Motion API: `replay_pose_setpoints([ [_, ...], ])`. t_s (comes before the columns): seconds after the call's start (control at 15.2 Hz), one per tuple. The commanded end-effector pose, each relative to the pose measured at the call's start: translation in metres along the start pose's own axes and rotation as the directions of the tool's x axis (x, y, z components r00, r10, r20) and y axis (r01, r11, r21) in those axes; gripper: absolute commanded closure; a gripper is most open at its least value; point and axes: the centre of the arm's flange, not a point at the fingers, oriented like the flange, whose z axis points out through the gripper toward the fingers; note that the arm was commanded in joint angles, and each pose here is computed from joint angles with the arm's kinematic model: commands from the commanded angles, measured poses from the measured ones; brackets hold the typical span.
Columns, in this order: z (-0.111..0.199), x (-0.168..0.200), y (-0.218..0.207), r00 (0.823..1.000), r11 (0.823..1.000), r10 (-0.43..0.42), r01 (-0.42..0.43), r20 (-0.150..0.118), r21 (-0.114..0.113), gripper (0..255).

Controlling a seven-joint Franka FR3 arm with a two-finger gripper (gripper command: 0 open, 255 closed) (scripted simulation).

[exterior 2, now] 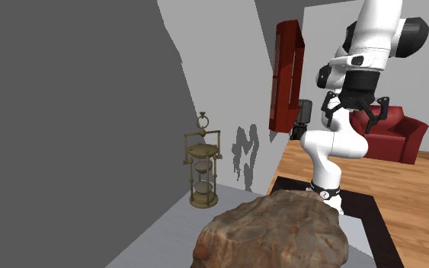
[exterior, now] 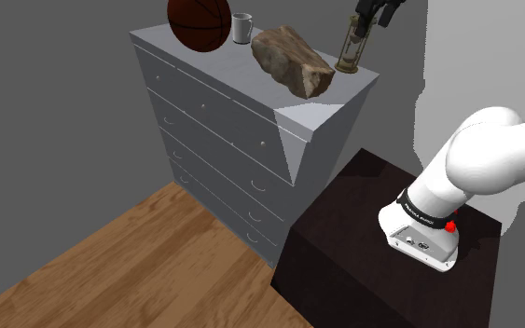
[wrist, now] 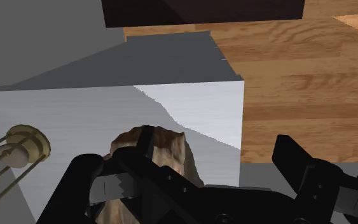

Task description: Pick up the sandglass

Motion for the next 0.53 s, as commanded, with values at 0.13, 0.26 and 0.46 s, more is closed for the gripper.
replay_pose_setpoints([
  [0.13, 0.001, 0.019, 0.021, 0.999, 0.999, 0.042, -0.042, 0.010, 0.005, 0],
  [0.26, 0.002, 0.037, 0.042, 0.996, 0.996, 0.083, -0.083, 0.020, 0.009, 0],
  [0.46, 0.004, 0.062, 0.075, 0.989, 0.989, 0.145, -0.145, 0.035, 0.015, 0],
])
